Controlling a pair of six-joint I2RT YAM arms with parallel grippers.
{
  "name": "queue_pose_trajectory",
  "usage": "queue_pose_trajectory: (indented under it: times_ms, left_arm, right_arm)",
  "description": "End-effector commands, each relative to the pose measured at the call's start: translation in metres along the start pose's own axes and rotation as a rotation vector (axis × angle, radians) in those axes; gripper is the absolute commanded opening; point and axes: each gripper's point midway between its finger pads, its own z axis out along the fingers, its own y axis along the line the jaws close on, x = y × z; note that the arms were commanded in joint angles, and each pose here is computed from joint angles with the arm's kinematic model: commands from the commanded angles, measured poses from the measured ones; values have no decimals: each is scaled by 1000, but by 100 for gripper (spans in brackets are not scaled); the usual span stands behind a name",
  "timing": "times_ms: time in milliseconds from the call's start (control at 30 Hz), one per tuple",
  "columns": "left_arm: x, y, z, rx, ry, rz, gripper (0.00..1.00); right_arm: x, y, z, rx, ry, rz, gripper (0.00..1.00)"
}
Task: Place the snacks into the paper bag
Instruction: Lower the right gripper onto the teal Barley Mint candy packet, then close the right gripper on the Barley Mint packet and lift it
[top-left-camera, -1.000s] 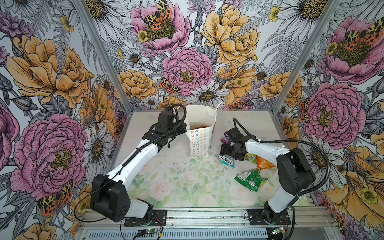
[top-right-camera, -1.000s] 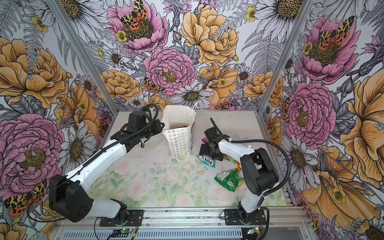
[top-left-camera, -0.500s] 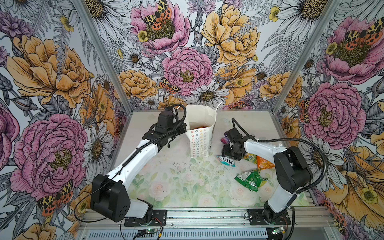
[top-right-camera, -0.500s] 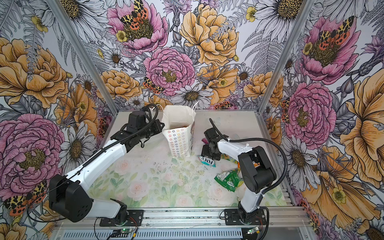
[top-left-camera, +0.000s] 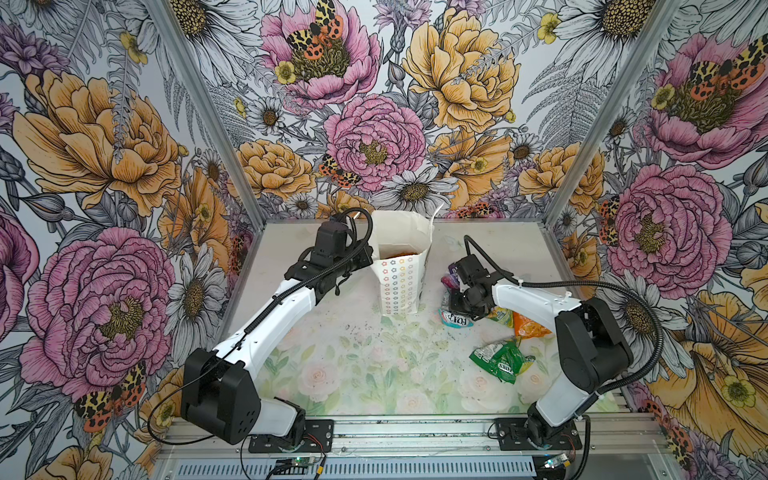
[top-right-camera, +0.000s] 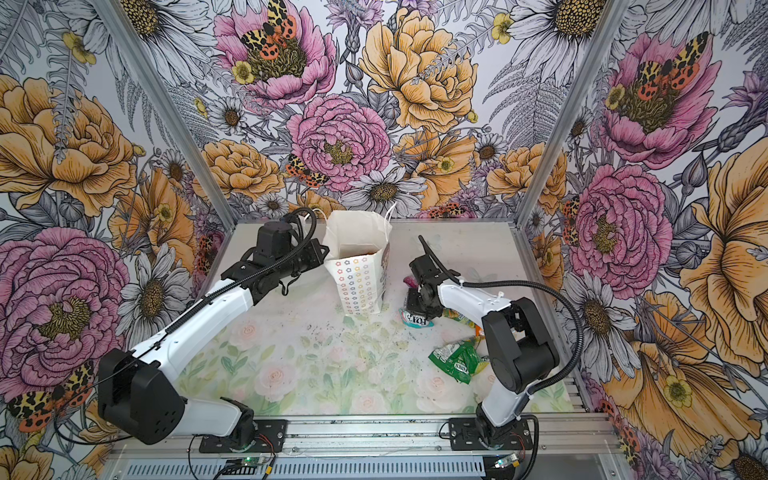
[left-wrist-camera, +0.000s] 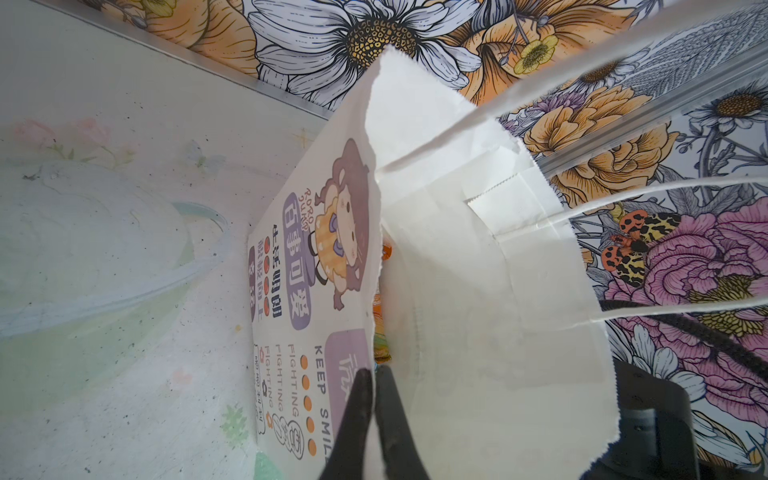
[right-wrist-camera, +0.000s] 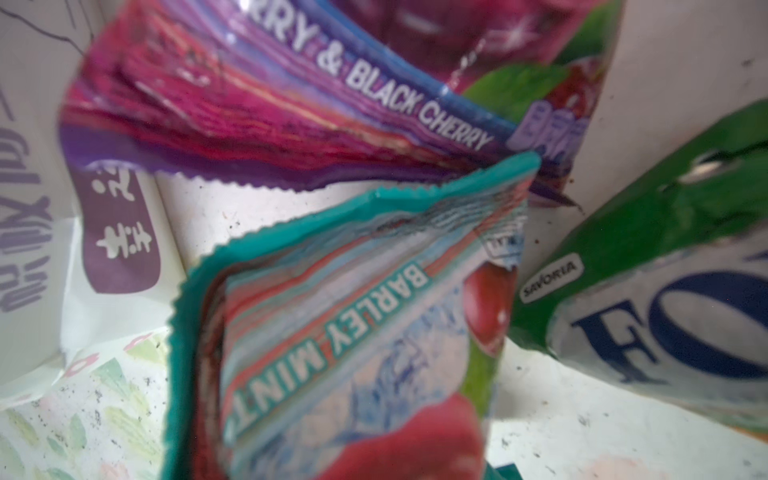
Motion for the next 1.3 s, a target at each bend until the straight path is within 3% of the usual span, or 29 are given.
queue_pose_trajectory:
  times_ms: [0,233,900,1267]
  left_arm:
    - [-4,1,3,-6,-14,10,0]
    - [-4,1,2,-4,-14,11,0]
    - [-5,-1,3,2,-18,11,0]
    - [-6,-2,1,4,-24,9,0]
  right_arm:
    - [-10,12,-27,-65,-71,-58,22]
    - [-28,32,-79,-141,-207,-146,16]
    - [-59,84,-278,-303,-710,-494,3]
    - [-72,138,-345,-468,-892,-577,1]
